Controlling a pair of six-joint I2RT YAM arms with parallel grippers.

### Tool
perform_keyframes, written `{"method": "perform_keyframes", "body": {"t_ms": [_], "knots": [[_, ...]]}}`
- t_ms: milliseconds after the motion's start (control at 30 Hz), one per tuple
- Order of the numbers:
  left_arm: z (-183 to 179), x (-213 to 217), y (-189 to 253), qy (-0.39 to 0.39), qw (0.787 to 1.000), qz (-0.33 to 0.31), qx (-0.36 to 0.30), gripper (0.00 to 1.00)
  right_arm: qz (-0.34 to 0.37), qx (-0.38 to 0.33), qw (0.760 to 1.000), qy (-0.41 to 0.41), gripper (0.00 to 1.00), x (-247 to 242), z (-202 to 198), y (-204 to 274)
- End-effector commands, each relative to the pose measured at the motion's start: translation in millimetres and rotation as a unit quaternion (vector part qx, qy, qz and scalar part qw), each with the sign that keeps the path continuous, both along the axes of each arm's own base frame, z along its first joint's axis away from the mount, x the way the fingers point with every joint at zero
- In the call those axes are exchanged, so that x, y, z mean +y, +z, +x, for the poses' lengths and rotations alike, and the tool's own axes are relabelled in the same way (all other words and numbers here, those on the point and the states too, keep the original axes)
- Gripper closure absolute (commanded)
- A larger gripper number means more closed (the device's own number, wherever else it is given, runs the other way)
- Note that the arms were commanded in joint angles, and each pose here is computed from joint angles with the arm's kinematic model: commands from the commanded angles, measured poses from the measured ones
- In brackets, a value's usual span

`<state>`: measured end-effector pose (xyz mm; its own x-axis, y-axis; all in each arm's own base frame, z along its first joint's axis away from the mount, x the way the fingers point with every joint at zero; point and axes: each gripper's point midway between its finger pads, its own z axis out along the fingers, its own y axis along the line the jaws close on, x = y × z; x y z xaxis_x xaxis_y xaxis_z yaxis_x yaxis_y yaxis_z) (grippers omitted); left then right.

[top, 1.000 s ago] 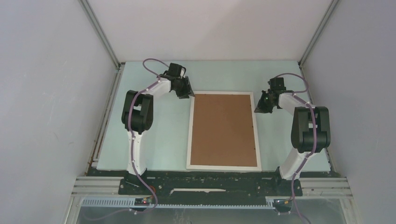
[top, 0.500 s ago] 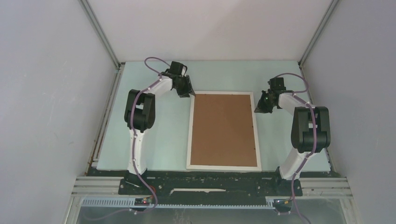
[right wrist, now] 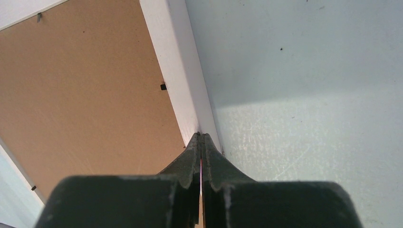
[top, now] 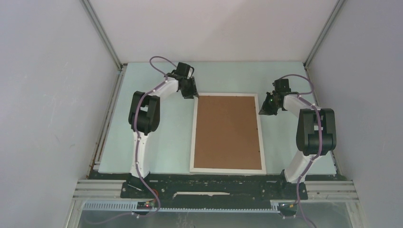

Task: Put the photo into the frame
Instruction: Install the photo frame at the center of the board.

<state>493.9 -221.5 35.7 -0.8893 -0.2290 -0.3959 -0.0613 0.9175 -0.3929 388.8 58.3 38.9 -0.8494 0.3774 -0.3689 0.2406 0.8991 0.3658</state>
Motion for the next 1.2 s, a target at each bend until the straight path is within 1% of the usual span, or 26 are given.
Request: {"method": "perform_keyframes", "body": {"t_ms": [0, 167, 400, 600, 767, 867, 900, 933, 967, 1033, 1067, 1167], "knots": [[-22, -8, -6, -0.032, 0.998, 0.047, 0.022, 0.6, 0.007, 0.012, 1.0, 0.022, 1.0, 15, -7, -4], [-37, -12, -14, -0.03, 0.997, 0.054, 0.037, 0.61, 0.008, 0.011, 1.0, 0.022, 1.0, 16, -7, -4], [-47, -14, -18, -0.042, 0.99, 0.13, 0.029, 0.6, 0.008, 0.008, 1.0, 0.024, 1.0, 18, -7, -2], [-54, -30, -16, -0.068, 0.984, 0.163, 0.022, 0.62, 0.007, 0.01, 1.0, 0.026, 1.0, 19, -6, -2], [-65, -54, -23, -0.092, 0.983, 0.159, 0.03, 0.62, 0.008, 0.008, 0.999, 0.03, 1.0, 22, -6, -1], [-66, -63, -21, -0.1, 0.981, 0.163, 0.022, 0.62, 0.008, 0.011, 0.999, 0.032, 1.0, 24, -7, -3], [-64, -63, -18, -0.1, 0.981, 0.163, 0.019, 0.62, 0.008, 0.011, 0.999, 0.033, 1.0, 24, -7, -3], [-60, -63, -12, -0.101, 0.98, 0.168, 0.011, 0.58, 0.009, 0.013, 0.999, 0.032, 1.0, 24, -8, -4], [-54, -62, -2, -0.102, 0.979, 0.176, -0.001, 0.54, 0.008, 0.015, 0.999, 0.032, 1.0, 24, -8, -5], [-36, -60, 32, -0.102, 0.978, 0.178, -0.036, 0.43, 0.009, 0.016, 0.999, 0.032, 1.0, 25, -8, -6], [-30, -57, 48, -0.098, 0.979, 0.17, -0.047, 0.39, 0.009, 0.016, 0.999, 0.032, 1.0, 25, -8, -7], [-19, -50, 96, -0.083, 0.989, 0.102, -0.071, 0.3, 0.01, 0.018, 0.999, 0.032, 1.0, 25, -8, -8]]}}
